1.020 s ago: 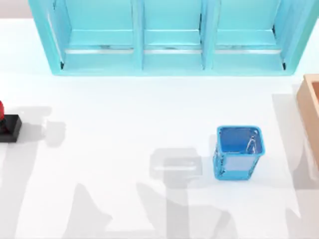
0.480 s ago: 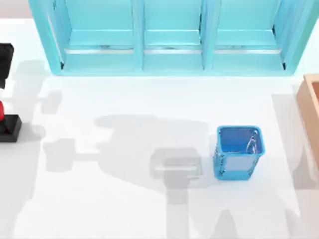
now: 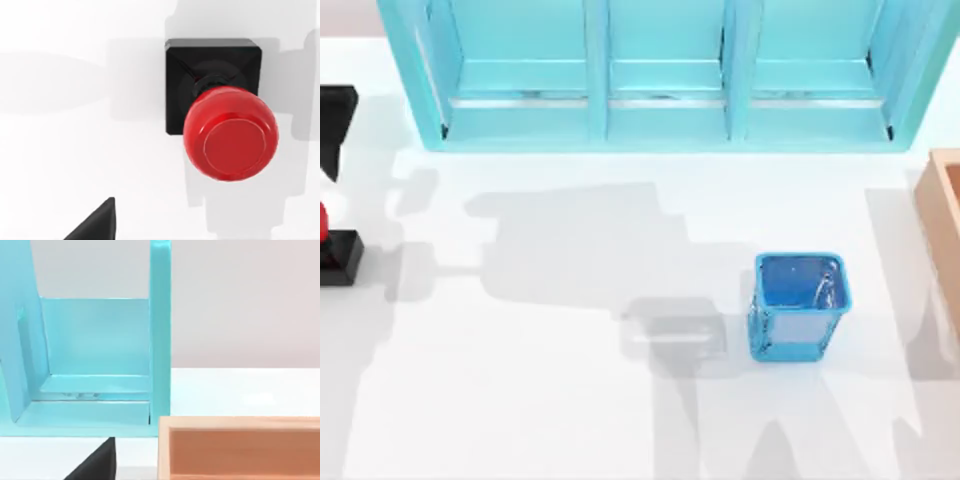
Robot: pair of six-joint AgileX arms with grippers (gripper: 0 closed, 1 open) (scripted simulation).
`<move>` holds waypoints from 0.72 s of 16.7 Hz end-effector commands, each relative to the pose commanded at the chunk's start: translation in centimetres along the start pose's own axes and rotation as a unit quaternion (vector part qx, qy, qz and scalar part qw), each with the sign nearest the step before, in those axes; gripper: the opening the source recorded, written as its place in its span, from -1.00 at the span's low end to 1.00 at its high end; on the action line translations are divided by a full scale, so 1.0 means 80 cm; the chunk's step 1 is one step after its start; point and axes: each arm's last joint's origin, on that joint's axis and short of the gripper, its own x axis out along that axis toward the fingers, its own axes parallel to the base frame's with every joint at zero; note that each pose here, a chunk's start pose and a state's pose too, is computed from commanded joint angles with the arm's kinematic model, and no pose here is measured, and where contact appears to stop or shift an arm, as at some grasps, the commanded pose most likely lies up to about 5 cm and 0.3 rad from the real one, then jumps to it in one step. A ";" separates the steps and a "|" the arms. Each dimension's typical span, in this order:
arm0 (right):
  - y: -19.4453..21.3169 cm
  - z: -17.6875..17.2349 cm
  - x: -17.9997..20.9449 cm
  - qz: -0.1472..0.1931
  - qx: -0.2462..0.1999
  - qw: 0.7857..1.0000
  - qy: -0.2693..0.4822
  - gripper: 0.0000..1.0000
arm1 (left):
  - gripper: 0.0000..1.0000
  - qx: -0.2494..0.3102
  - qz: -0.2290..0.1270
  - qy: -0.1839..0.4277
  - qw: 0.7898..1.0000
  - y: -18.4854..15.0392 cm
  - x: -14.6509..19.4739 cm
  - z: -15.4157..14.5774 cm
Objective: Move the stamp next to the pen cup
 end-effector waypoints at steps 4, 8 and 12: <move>0.000 0.000 0.000 0.000 0.000 1.000 0.000 1.00 | 1.00 0.003 0.000 -0.001 1.000 -0.003 0.000 0.000; 0.000 0.000 0.000 0.000 0.000 1.000 0.000 1.00 | 1.00 0.000 0.000 0.003 1.000 -0.001 0.027 0.002; 0.000 0.000 0.000 0.000 0.000 1.000 0.000 1.00 | 1.00 0.000 0.001 -0.006 1.000 0.000 0.089 0.005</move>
